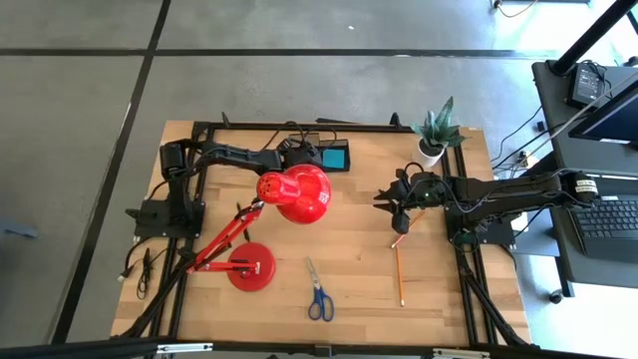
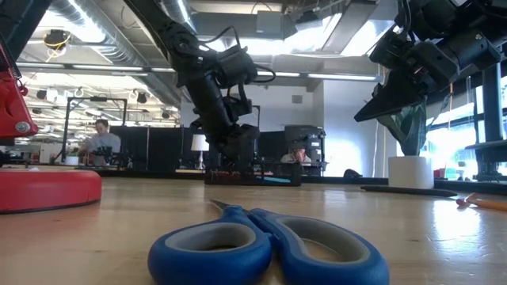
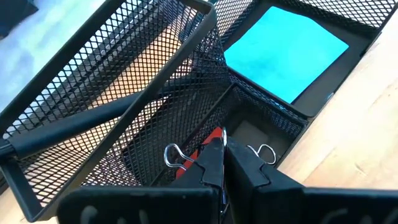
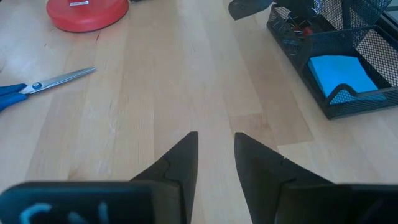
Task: Pick and place office supplies into organizer
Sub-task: Put the binder clip into the desk organizer, then put the left pen into the desk organizer
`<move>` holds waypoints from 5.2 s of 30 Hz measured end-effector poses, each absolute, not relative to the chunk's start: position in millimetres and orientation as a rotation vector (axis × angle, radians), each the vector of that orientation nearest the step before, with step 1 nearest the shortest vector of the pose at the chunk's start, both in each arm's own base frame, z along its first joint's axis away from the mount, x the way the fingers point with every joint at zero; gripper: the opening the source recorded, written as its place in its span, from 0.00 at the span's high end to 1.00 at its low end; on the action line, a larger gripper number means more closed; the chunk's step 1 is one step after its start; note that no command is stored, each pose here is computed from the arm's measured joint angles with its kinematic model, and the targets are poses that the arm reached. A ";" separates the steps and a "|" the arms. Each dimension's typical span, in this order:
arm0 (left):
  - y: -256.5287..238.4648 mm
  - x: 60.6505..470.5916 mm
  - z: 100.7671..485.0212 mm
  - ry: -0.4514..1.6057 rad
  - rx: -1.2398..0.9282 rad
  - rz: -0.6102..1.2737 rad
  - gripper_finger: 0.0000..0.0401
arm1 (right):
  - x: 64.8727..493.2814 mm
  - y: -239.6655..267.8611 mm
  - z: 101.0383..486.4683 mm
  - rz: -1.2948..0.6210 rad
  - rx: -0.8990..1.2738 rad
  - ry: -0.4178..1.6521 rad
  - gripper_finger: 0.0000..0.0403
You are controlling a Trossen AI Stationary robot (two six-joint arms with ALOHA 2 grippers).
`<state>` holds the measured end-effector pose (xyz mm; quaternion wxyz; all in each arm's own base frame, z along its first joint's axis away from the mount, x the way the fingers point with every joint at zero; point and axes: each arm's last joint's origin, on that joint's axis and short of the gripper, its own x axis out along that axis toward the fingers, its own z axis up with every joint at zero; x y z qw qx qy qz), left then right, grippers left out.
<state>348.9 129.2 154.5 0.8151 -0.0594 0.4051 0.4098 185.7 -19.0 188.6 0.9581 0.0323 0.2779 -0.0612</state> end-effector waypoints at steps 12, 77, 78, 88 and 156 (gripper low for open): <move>129.1 348.9 154.4 0.865 -0.128 0.872 0.84 | 185.5 -19.0 188.4 -0.124 0.066 0.566 0.73; -19.5 232.1 128.9 1.546 -0.961 1.067 0.68 | 183.9 -18.8 185.8 -0.094 -0.031 0.603 0.73; -19.0 232.4 128.8 1.559 -0.931 1.031 0.69 | 184.0 -18.8 185.8 -0.094 -0.031 0.603 0.73; -7.4 234.4 127.6 1.630 -0.717 0.782 0.83 | 184.0 -18.8 185.9 -0.093 -0.034 0.602 0.73; 31.7 331.4 210.3 0.964 0.566 0.799 0.94 | 184.3 -18.9 186.3 -0.089 -0.052 0.598 0.73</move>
